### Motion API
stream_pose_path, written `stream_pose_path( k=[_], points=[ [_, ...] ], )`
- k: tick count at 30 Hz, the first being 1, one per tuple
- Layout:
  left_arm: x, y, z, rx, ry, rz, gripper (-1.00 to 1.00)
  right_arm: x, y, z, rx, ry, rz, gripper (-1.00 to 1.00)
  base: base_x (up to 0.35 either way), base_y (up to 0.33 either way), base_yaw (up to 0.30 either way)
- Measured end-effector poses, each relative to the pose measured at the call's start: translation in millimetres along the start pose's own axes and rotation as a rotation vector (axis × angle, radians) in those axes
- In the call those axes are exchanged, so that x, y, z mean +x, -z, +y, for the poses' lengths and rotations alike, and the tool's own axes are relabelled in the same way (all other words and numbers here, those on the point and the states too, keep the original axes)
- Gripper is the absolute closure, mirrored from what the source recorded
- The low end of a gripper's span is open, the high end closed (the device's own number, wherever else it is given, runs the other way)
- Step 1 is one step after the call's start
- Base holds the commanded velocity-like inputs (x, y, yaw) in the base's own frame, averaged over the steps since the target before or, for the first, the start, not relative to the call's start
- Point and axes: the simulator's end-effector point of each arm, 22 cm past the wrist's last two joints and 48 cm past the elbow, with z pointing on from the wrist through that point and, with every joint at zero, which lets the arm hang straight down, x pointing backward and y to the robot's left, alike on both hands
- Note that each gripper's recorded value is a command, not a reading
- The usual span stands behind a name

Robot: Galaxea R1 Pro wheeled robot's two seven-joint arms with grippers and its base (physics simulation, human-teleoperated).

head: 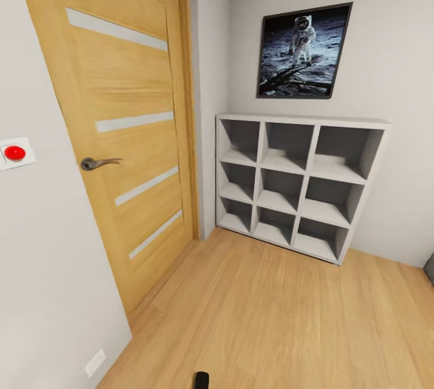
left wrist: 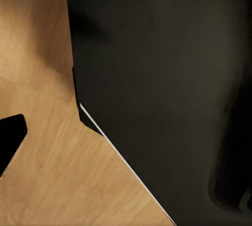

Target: Attach the digital camera to the camera tripod in the bedroom.

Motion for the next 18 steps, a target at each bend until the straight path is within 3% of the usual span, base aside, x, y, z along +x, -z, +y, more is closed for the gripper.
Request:
stream_pose_path(
  k=[6, 18],
  points=[
    [-0.9, 0.0, 1.0, -0.001, 0.0, -0.004, -1.0, 0.0, 0.0, 0.0, 0.0, 0.0, 0.0, -1.0, 0.169, 0.0, -0.3],
    [-0.3, 0.2, -0.1, 0.001, 0.0, -0.005, -1.0, -7.9, 0.2, 0.0, 0.0, 0.001, -0.039, -1.0, 0.02, 0.0, -0.298]
  ],
)
